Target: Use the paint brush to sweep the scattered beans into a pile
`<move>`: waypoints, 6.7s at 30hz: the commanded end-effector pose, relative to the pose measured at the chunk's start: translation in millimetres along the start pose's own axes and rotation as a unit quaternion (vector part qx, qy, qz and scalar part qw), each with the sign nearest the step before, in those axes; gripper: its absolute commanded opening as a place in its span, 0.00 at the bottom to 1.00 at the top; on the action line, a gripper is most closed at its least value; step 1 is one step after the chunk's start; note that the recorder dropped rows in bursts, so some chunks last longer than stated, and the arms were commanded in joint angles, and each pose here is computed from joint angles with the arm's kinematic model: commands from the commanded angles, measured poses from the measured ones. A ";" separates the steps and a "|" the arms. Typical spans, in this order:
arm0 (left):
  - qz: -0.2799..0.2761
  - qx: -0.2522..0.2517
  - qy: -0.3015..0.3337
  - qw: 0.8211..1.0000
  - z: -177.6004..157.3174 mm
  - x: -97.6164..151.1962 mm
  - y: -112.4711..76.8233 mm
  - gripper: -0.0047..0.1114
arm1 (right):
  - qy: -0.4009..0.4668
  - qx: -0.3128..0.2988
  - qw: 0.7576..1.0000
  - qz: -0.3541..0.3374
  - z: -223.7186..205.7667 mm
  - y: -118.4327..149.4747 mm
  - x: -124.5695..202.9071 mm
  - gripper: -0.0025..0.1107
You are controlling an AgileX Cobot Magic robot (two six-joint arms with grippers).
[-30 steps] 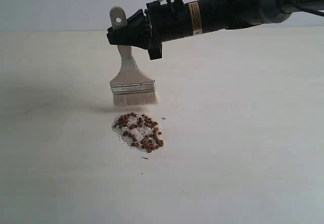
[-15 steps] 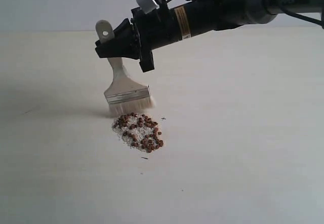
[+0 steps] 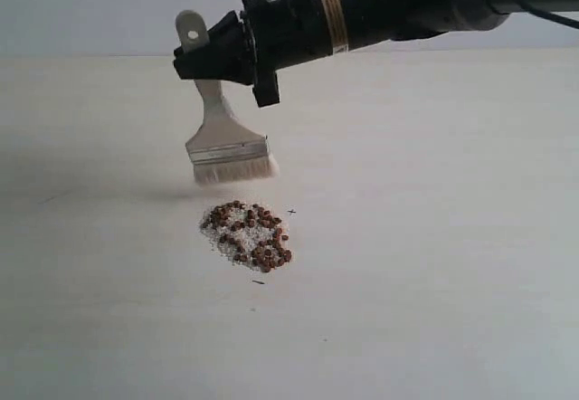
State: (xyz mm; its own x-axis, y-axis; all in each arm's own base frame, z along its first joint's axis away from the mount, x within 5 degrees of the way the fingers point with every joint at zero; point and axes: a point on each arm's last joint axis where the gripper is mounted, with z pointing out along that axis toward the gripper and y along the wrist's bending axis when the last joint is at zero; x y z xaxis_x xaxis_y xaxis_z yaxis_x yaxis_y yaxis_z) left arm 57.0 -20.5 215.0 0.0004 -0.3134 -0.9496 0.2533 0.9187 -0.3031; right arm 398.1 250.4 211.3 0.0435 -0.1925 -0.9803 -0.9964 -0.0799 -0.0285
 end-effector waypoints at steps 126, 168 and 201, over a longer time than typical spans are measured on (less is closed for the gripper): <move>-0.003 0.005 -0.001 1.000 -0.6 0.9 -0.5 0.04 | 0.101 0.746 0.641 0.146 168.4 100.6 14.5 0.02; -0.003 0.005 -0.001 1.000 -0.6 0.9 -0.5 0.04 | 0.057 0.705 0.698 0.108 173.1 116.2 -60.4 0.02; -0.003 0.005 -0.001 1.000 -0.6 0.9 -0.5 0.04 | -0.090 0.677 0.720 0.126 -2.5 226.4 -31.4 0.02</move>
State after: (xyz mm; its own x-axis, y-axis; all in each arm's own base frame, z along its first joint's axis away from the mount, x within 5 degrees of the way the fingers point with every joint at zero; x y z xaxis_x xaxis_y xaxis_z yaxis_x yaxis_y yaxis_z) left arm 57.0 -20.5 215.0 -0.0001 -0.3150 -0.9491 0.2533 0.9181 -0.3048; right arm 175.0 243.6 237.1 -0.0617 0.0927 -0.9938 -0.1061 0.9894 0.0989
